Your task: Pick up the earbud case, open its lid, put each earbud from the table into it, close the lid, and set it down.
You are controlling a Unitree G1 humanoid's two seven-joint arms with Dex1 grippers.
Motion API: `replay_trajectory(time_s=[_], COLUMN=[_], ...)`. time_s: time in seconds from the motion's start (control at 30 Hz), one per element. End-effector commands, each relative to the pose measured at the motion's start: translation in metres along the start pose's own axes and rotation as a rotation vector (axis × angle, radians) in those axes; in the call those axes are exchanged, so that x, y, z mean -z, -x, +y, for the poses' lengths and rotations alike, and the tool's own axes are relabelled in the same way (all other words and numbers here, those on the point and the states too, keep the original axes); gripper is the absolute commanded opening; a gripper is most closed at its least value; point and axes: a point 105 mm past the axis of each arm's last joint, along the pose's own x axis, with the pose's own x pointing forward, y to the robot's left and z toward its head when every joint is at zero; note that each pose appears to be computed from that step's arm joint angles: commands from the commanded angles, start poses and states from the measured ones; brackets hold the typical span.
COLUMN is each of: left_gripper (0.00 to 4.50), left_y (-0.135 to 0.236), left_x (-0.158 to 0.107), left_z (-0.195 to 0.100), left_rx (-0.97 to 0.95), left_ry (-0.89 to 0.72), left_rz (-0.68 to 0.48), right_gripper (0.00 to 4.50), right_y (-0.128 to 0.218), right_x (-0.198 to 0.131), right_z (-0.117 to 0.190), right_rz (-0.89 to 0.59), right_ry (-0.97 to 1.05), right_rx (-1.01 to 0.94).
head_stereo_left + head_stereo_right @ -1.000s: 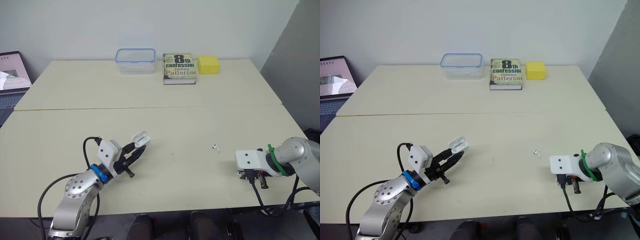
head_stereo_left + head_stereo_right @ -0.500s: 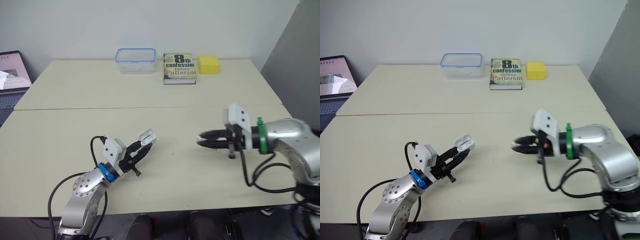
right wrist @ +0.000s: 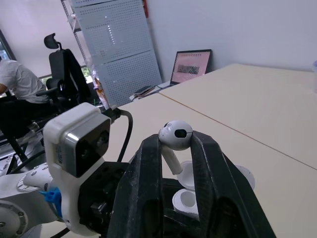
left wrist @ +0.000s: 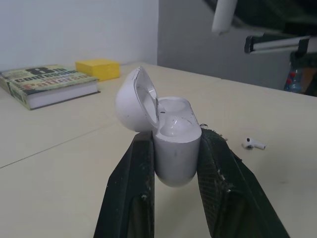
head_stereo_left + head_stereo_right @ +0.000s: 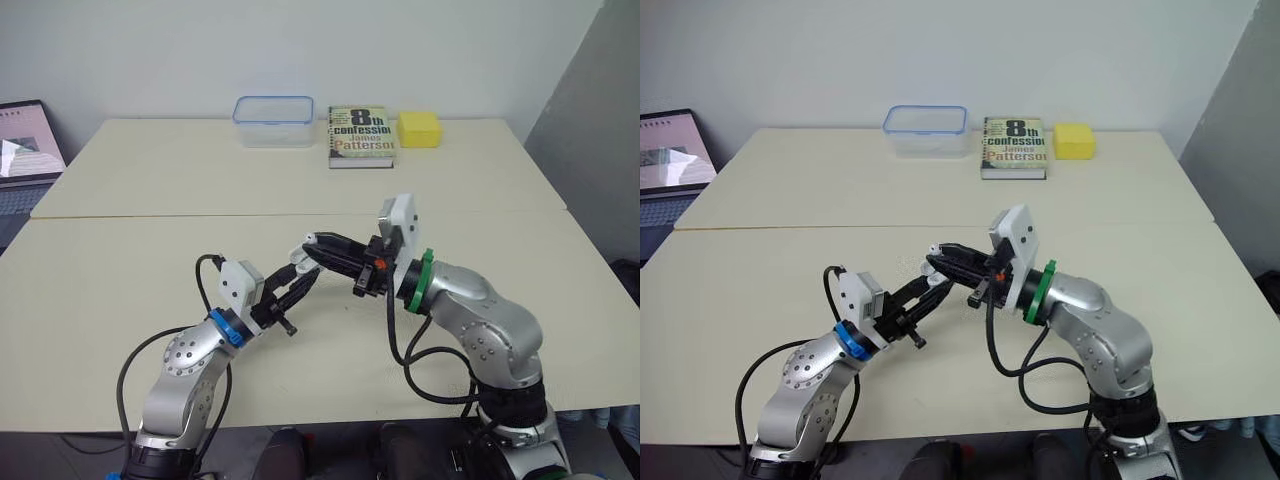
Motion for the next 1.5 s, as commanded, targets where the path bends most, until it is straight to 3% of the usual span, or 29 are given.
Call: replay_trajectory(time_s=[0.03,1.0,1.03,1.27,1.5], left_gripper=[0.81,0.81,0.81,0.81,0.81], left_y=[-0.004,-0.009,-0.009,-0.009,-0.01], left_x=[-0.011,-0.013,-0.014,-0.013,-0.012], left_z=[-0.002,-0.001,-0.001,-0.001,-0.001], left_rx=[0.011,0.004,0.003,0.001,-0.005], left_ry=[-0.031,-0.062,-0.063,-0.068,-0.065], left_rz=[-0.05,-0.069,-0.069,-0.064,-0.061], right_gripper=[0.42,0.42,1.14,3.51,3.53], right_y=[-0.005,-0.01,-0.01,-0.003,0.025], right_x=[-0.006,0.039,0.038,0.024,-0.004], right_z=[0.001,0.003,0.002,-0.005,-0.01], right_rz=[-0.055,0.071,0.078,0.078,0.09], right_ry=[0.034,0.055,0.077,0.158,0.222], right_rx=[0.018,0.019,0.024,0.049,0.043])
